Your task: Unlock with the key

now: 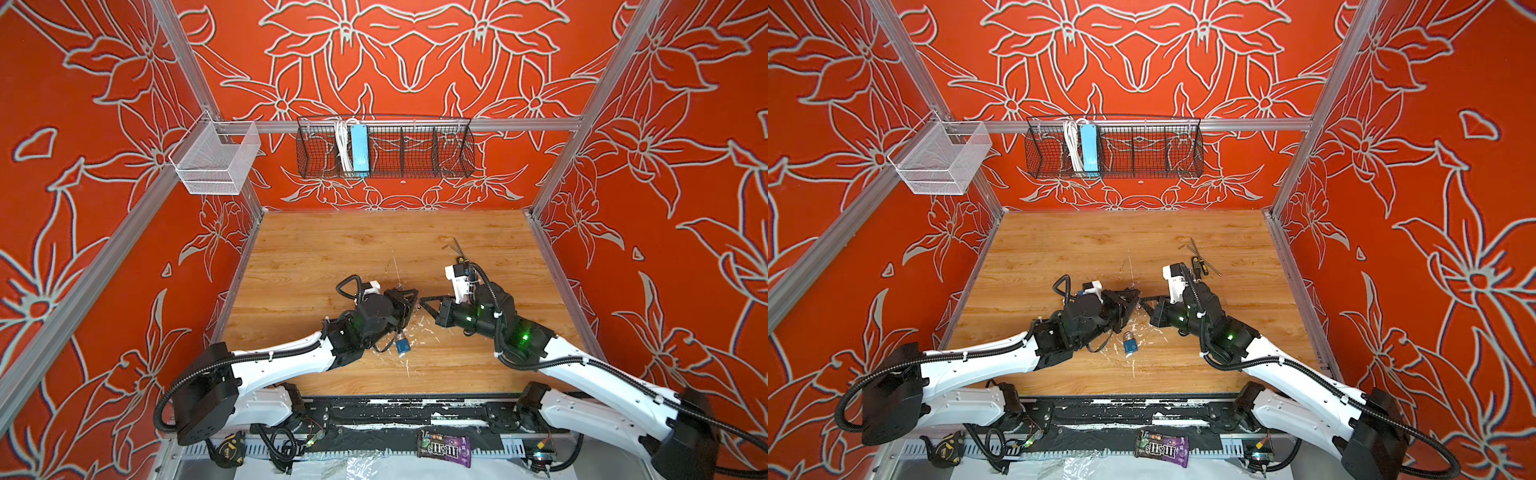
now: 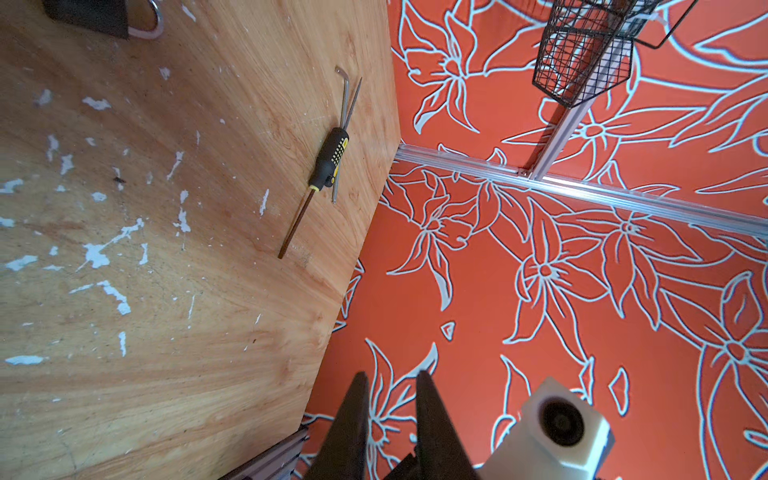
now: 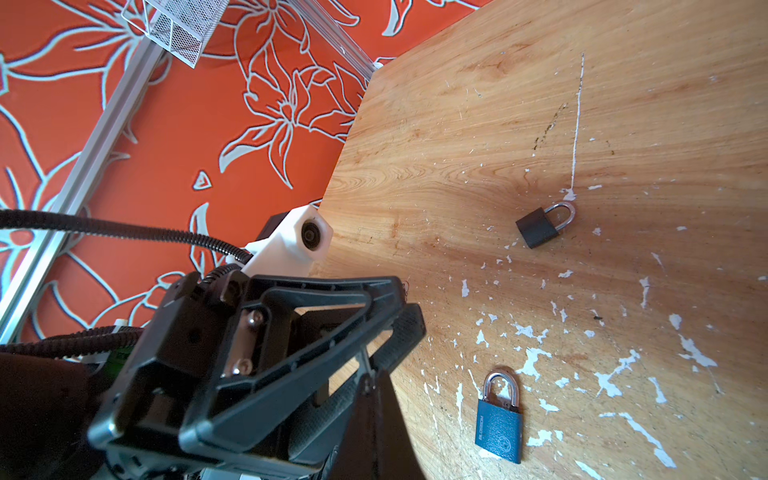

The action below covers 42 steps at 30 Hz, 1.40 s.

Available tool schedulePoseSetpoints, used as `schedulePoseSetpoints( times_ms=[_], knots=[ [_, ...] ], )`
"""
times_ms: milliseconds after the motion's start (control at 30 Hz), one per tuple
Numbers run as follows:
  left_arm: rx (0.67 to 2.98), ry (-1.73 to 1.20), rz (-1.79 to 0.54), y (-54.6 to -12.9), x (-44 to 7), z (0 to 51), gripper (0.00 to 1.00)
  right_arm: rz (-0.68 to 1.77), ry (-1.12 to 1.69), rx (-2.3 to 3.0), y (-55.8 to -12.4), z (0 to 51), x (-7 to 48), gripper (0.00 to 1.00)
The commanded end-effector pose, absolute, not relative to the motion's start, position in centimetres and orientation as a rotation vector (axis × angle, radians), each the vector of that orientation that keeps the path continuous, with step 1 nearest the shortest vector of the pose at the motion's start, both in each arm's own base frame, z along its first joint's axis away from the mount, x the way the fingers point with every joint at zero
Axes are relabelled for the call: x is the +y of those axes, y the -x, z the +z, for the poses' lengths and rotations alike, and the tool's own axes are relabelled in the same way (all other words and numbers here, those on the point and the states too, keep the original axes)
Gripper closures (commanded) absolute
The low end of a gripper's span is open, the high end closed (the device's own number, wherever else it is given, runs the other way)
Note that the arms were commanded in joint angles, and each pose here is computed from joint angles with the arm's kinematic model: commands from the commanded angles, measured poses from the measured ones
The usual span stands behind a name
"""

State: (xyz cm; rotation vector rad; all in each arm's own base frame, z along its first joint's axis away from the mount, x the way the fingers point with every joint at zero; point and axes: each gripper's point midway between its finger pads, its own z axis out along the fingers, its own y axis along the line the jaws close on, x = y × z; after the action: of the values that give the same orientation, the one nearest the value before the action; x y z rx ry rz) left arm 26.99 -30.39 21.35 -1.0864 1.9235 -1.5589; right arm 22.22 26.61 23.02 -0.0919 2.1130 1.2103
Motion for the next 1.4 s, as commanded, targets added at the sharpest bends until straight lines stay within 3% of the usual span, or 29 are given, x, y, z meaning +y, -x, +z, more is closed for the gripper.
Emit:
schedulePoseSetpoints(
  times_ms=[0,433,733,867,1100,1367],
  knots=[
    [1.921,1.105,-1.533,-26.8,-29.7,20.9,0.84,1.214,0.078,2.076,-22.3,24.2,26.4,1.00],
    [1.932,1.109,-1.516,-26.8,-29.7,20.7,1.00,1.207,0.083,2.072,-22.4,24.5,26.3,1.00],
    [1.935,1.079,-1.490,-26.8,-29.5,20.9,1.00,1.180,0.084,2.070,-22.4,24.7,26.0,1.00],
    [1.921,0.999,-1.465,-27.1,-29.1,21.8,1.00,1.169,0.095,2.060,-22.3,25.0,25.8,0.78],
    [1.962,0.748,-1.350,-27.9,-27.4,24.2,1.00,1.105,0.119,2.055,-21.8,25.9,24.5,0.53],
    [1.935,0.319,-1.150,-27.9,-25.6,27.3,1.00,1.070,0.170,2.138,-20.4,25.5,23.4,0.36]
  ],
)
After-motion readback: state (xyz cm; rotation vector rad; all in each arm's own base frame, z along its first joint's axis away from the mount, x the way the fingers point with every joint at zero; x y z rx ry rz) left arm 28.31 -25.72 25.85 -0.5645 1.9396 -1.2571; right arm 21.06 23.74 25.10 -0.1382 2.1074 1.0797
